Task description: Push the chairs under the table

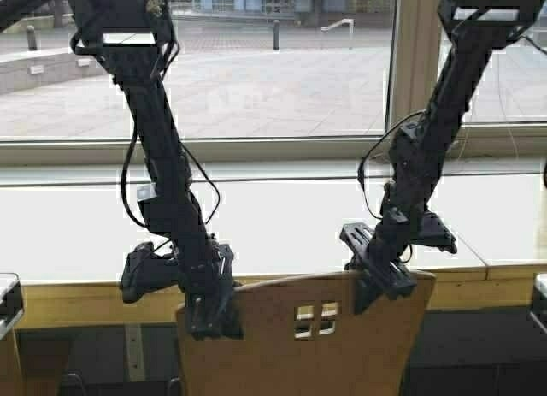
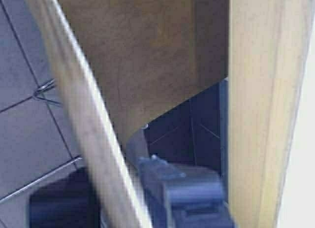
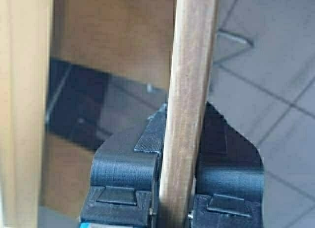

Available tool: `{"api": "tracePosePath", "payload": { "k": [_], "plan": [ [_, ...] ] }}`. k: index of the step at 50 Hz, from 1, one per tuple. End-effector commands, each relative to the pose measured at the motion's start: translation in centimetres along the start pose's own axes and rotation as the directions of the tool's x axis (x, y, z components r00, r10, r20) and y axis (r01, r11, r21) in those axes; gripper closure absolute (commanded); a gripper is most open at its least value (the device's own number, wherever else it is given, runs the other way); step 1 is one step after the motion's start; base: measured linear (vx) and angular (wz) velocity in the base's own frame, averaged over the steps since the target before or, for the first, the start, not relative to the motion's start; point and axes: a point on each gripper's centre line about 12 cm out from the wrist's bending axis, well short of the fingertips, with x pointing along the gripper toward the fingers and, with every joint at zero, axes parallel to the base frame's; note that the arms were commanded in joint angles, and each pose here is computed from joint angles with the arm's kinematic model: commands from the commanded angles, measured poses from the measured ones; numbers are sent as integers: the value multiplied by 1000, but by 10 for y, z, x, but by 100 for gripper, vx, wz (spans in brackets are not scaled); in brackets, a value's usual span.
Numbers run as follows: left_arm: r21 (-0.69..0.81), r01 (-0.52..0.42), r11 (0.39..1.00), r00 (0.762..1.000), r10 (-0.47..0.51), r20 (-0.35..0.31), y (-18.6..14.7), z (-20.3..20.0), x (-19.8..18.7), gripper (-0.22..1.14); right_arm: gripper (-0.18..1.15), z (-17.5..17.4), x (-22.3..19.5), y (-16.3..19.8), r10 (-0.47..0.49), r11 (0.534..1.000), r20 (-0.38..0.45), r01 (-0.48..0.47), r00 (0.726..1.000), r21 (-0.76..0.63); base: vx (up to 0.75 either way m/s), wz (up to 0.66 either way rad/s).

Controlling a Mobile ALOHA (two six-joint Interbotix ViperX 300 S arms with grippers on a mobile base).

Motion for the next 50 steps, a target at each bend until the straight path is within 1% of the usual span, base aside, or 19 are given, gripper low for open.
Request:
{"api": "tracePosePath", "payload": {
  "k": [1,14,18,21,23,26,32,33,34,35,38,44,50],
  "plan": [
    [-87,89,992,991,-79,106,-43,65,12,87,93,-2,22,-45,-98,993,1,98,995,-72,11,-2],
    [-70,69,995,993,-62,96,-38,65,7,85,92,-3,21,-47,-105,991,-9,104,994,-86,7,0],
    [-65,60,996,995,-54,87,-38,63,7,80,91,-3,22,-45,-102,990,-7,101,995,-98,0,0],
    [-58,60,997,995,-55,85,-38,63,6,72,88,-2,22,-43,-99,989,-5,98,995,-114,-1,1],
    [-53,61,997,995,-56,83,-39,63,6,64,83,-1,23,-41,-94,988,-3,93,996,-123,-2,0],
    [-39,62,997,995,-59,77,-39,63,5,49,71,-1,23,-38,-91,986,-3,90,996,-138,-2,1],
    [-20,68,997,996,-67,65,-43,61,3,17,37,1,21,-35,-85,986,-12,82,996,-143,-1,0],
    [-18,67,998,996,-66,63,-43,60,3,13,30,1,20,-33,-82,987,-12,80,997,-142,0,0],
    [-18,69,997,996,-67,62,-44,60,2,9,28,1,20,-33,-82,987,-13,80,997,-143,0,0],
    [-20,67,998,996,-66,62,-44,60,2,6,22,2,19,-31,-78,987,-11,76,997,-144,0,0],
    [-16,58,998,997,-57,56,-43,59,0,3,17,1,17,-30,-76,987,-11,74,997,-143,-1,0],
    [-10,58,998,997,-57,43,-46,54,-3,4,17,5,6,-20,-54,988,0,54,999,-142,-1,0],
    [-18,67,998,997,-67,28,-56,48,-12,4,17,10,-12,-6,-23,990,24,26,999,-139,0,0]
  ]
}}
